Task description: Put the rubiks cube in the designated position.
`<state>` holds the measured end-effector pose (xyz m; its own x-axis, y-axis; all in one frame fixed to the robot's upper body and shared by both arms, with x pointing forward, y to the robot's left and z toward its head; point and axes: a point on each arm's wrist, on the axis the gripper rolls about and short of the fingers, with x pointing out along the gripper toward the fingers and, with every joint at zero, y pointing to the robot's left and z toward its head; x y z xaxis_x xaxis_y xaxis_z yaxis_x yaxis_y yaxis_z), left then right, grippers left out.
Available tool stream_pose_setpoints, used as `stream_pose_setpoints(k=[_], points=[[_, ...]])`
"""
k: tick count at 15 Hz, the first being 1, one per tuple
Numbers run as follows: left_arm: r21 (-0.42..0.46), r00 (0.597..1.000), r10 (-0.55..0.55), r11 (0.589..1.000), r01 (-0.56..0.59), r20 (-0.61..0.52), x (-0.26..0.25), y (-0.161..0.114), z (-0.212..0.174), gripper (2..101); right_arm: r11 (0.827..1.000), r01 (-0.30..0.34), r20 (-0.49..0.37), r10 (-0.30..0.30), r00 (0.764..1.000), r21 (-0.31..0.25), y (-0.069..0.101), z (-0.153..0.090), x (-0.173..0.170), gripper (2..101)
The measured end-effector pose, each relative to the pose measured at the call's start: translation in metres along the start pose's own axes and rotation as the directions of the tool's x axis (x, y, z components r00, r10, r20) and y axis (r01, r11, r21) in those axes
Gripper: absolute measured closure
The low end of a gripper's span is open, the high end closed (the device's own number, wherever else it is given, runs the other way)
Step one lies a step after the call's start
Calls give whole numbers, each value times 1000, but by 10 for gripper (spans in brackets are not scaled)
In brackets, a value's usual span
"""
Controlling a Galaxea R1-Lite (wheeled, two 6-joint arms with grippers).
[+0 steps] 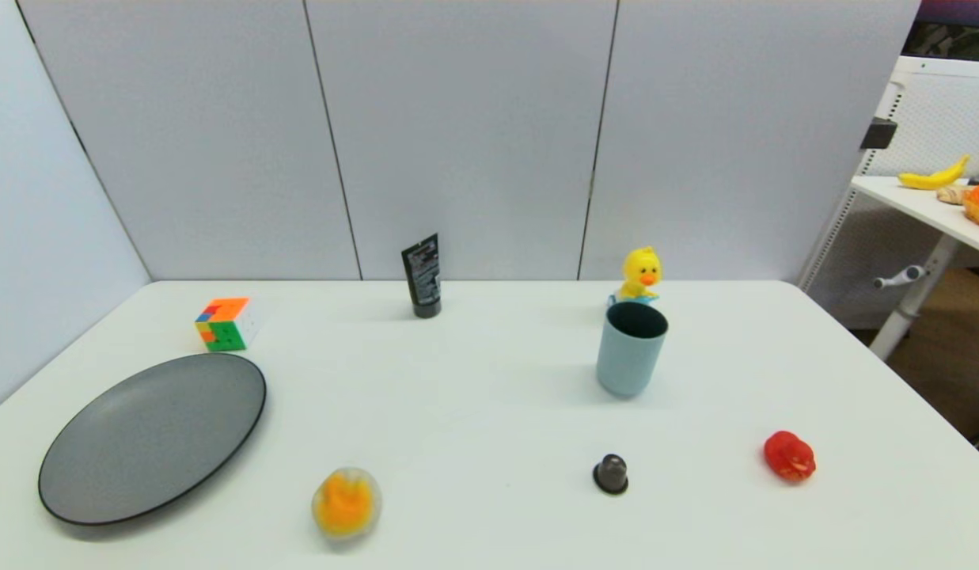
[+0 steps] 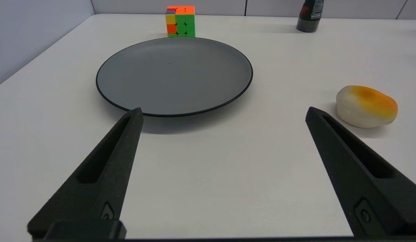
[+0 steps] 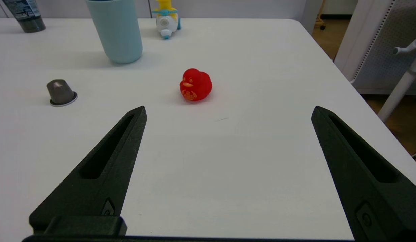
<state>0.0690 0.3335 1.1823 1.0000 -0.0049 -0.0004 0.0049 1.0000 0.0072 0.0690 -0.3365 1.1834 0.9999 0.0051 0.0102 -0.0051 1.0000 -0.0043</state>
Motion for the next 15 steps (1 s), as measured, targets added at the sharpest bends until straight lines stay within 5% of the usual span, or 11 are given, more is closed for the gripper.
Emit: stream_pose_setpoints(k=[15], points=[[0,1000,0,1000,0,0,0,0,0,54,1000,0,-2,0,1000,-4,0,0,0,52]])
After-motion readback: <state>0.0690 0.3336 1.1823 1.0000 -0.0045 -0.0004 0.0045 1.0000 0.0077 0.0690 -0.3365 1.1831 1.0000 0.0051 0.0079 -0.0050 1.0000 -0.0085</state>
